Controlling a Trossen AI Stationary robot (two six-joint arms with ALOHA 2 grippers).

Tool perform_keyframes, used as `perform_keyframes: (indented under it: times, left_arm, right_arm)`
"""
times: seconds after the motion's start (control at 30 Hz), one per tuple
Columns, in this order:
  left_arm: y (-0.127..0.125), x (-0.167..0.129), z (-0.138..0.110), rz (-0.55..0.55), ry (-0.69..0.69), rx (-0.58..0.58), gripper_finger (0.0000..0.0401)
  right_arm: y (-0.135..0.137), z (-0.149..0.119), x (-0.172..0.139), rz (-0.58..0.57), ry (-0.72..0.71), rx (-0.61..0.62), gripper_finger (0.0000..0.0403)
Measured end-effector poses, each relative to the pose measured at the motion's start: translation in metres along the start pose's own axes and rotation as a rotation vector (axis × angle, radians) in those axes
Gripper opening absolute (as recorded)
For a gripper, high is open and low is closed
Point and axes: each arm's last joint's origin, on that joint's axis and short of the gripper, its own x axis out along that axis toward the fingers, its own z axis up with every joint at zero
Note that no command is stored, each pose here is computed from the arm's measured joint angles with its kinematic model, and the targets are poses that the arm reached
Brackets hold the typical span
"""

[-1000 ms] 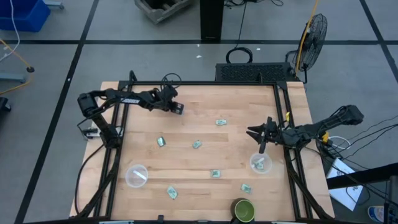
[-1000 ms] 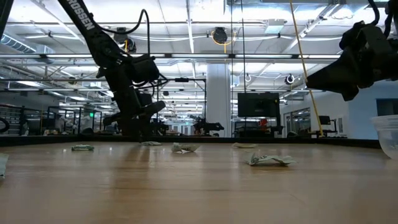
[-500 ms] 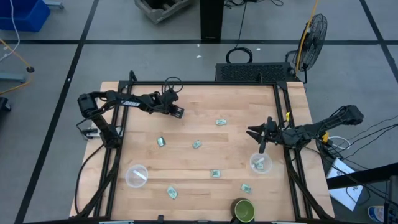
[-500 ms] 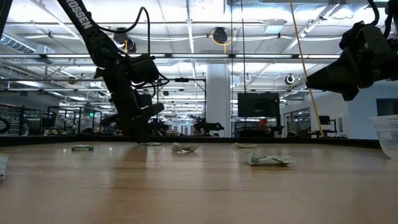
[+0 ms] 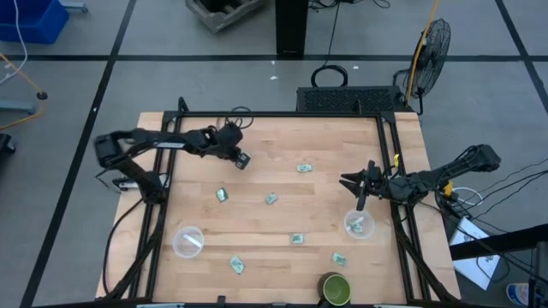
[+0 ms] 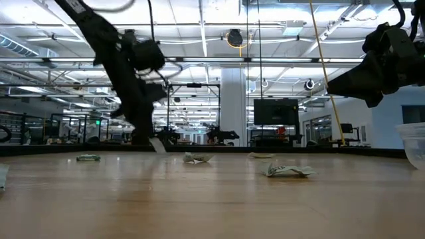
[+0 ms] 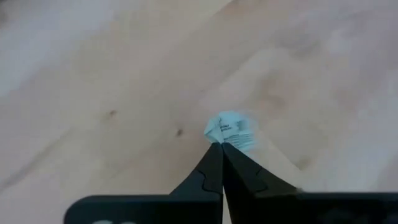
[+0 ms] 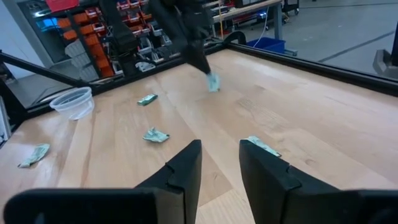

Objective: Pick and place Stevia / Truvia into bins
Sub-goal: Put the Stevia packet into the left transparent plastic container

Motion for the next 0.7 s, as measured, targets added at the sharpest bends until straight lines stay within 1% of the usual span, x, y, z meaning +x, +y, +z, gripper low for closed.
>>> perform_keyframes:
  times: [0.1, 0.2, 0.3, 0.4, 0.47, 0.57, 0.7]
  left_arm:
    - [-0.01, -0.036, -0.006, -0.016, 0.02, 0.089, 0.0002]
    - [-0.021, -0.081, -0.016, -0.047, 0.048, 0.194, 0.0002]
    - [-0.031, -0.125, -0.039, -0.079, 0.118, 0.321, 0.0002]
    - [-0.038, -0.155, -0.067, -0.122, 0.19, 0.432, 0.0001]
    - [-0.04, -0.168, -0.085, -0.138, 0.231, 0.43, 0.0001]
    - [-0.046, -0.18, -0.108, -0.166, 0.301, 0.361, 0.0001]
    - [-0.06, -0.19, -0.132, -0.233, 0.415, 0.355, 0.0001]
  right_arm:
    - [0.0, 0.0, 0.0, -0.004, -0.002, -0.01, 0.01]
    - [0.0, 0.001, 0.0, -0.022, -0.015, -0.044, 0.01]
    - [-0.001, 0.003, 0.0, -0.057, -0.042, -0.073, 0.01]
    - [0.0, 0.008, 0.0, -0.069, -0.089, -0.101, 0.01]
    - [0.0, 0.012, 0.0, -0.078, -0.121, -0.107, 0.01]
    - [0.001, 0.017, 0.0, -0.082, -0.163, -0.109, 0.01]
    - [0.0, 0.021, 0.0, -0.093, -0.191, -0.131, 0.01]
